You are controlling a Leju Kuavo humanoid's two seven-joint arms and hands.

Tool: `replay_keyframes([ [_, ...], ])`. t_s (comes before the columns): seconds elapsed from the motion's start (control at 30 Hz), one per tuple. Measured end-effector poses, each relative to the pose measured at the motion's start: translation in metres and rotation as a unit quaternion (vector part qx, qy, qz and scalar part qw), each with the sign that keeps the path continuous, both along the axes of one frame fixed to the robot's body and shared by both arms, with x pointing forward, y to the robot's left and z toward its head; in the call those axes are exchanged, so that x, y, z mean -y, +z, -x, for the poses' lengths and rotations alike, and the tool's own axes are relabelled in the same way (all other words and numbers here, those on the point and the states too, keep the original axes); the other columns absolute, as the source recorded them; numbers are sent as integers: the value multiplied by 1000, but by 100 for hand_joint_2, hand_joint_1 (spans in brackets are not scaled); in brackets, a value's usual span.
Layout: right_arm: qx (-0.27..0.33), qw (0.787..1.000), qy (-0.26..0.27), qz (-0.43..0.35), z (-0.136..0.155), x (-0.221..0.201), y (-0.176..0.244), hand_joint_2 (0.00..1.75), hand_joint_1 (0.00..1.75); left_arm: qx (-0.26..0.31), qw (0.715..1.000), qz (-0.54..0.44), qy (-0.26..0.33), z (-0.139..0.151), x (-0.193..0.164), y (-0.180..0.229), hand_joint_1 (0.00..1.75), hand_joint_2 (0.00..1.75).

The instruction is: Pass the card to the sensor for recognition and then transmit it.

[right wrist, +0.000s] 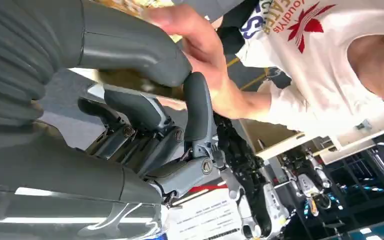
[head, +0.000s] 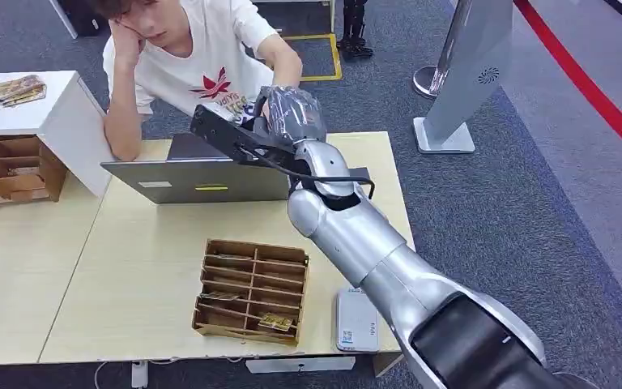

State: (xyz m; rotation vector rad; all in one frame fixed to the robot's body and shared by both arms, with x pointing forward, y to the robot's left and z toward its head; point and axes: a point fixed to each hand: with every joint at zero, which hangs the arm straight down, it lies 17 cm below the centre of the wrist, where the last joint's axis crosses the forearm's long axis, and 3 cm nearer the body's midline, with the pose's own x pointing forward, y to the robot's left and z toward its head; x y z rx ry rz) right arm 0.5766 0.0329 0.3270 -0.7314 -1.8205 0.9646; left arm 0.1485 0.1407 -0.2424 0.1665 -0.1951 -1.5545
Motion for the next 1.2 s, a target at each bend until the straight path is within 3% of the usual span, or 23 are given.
replay_keyframes([
  [0.37, -6, 1000, -4, 9, -3, 2, -7, 175, 175, 1, 1000, 2, -4, -1, 3, 1, 0, 0],
  [0.4, -7, 1000, -4, 8, -3, 3, -8, 175, 120, 1, 1000, 1, -4, -1, 3, 1, 0, 0],
  [0.43, -8, 1000, -5, 8, -3, 3, -8, 175, 5, 1, 1000, 1, -4, -1, 3, 1, 0, 0],
  [0.47, -9, 1000, -6, 8, -3, 3, -9, 175, 0, 1, 1000, 1, -4, 0, 3, 1, 0, 0],
  [0.6, -11, 1000, -6, 11, -3, 3, -13, 175, 0, 0, 1000, 1, -7, 0, 3, 1, 0, 0],
  [0.63, -10, 1000, -6, 11, -3, 3, -13, 0, 0, 0, 1000, 0, -8, 0, 3, 1, 0, 0],
  [0.8, -7, 1000, 22, -13, 2, -6, -10, 0, 0, 1, 1000, 0, -11, -1, 3, 1, 0, 0],
  [0.97, -2, 990, 107, -89, 35, -36, -4, 0, 0, -1, 1000, 2, -4, -1, 4, 2, 0, 0],
  [1.1, -24, 970, 175, -167, 72, -55, -1, 0, 0, -2, 1000, 5, 7, -1, 5, 1, 0, 0],
  [1.2, -49, 943, 218, -247, 97, -58, 4, 0, 0, -2, 1000, 7, 15, -1, 4, 1, 0, 0],
])
